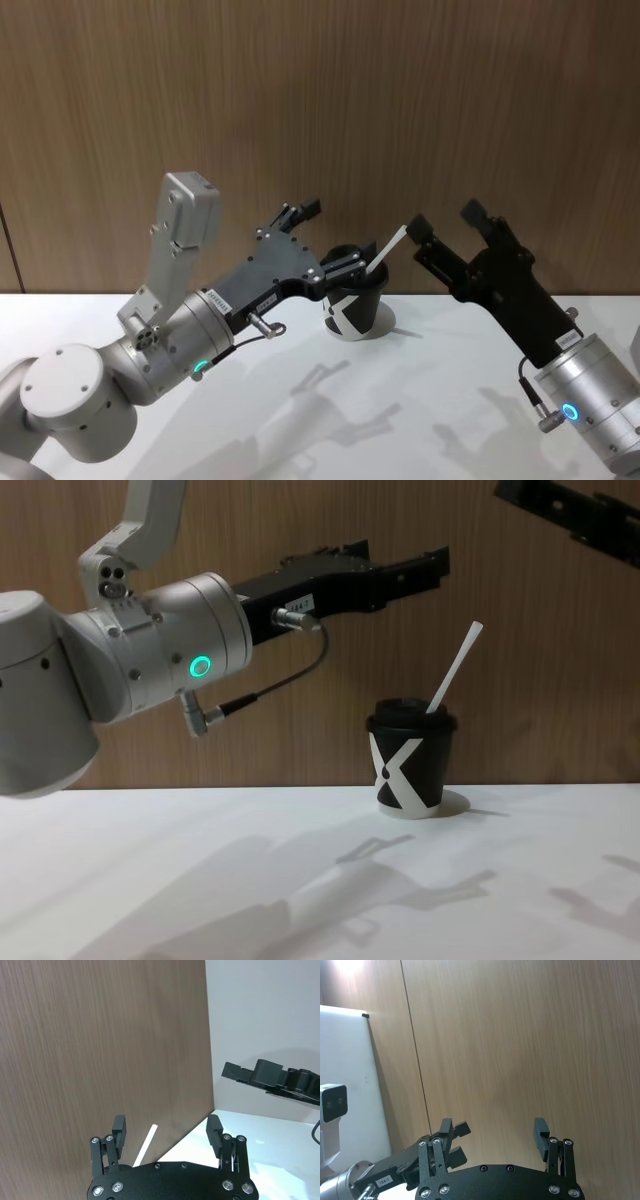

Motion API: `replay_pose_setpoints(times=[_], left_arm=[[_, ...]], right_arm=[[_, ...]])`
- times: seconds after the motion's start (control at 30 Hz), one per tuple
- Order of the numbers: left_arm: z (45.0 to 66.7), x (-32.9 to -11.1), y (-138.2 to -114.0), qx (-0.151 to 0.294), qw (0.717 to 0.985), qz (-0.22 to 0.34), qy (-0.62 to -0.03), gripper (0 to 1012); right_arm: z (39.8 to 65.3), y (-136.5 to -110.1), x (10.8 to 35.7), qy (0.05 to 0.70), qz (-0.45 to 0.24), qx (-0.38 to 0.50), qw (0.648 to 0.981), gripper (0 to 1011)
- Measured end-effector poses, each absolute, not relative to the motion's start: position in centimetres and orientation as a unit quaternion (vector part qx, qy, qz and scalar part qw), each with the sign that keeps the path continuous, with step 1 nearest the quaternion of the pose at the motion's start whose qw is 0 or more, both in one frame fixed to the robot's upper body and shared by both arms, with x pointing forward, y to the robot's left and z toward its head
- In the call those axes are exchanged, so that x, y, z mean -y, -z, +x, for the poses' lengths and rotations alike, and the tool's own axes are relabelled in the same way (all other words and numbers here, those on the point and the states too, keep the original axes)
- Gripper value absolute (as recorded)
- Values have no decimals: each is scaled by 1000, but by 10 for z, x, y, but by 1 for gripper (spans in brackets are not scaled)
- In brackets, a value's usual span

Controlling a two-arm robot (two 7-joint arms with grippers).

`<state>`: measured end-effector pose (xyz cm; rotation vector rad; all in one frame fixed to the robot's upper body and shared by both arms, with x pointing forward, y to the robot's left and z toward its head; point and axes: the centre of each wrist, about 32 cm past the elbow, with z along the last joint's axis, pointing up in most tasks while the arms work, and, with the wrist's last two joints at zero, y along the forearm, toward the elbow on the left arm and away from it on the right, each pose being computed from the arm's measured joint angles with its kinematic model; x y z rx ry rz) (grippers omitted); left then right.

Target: Pick up the straw with one hand, pass it to the other hand, and insert it into the cup.

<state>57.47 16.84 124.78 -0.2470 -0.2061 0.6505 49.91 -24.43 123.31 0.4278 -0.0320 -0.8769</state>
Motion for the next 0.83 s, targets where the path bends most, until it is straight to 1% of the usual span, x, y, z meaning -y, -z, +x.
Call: replay_pose_setpoints(times=[0.83], left_arm=[[573,-172,-1248,104,936,-123,-312,1003]], right_arm=[[500,-1234,240,423,209,-1,882,1004]])
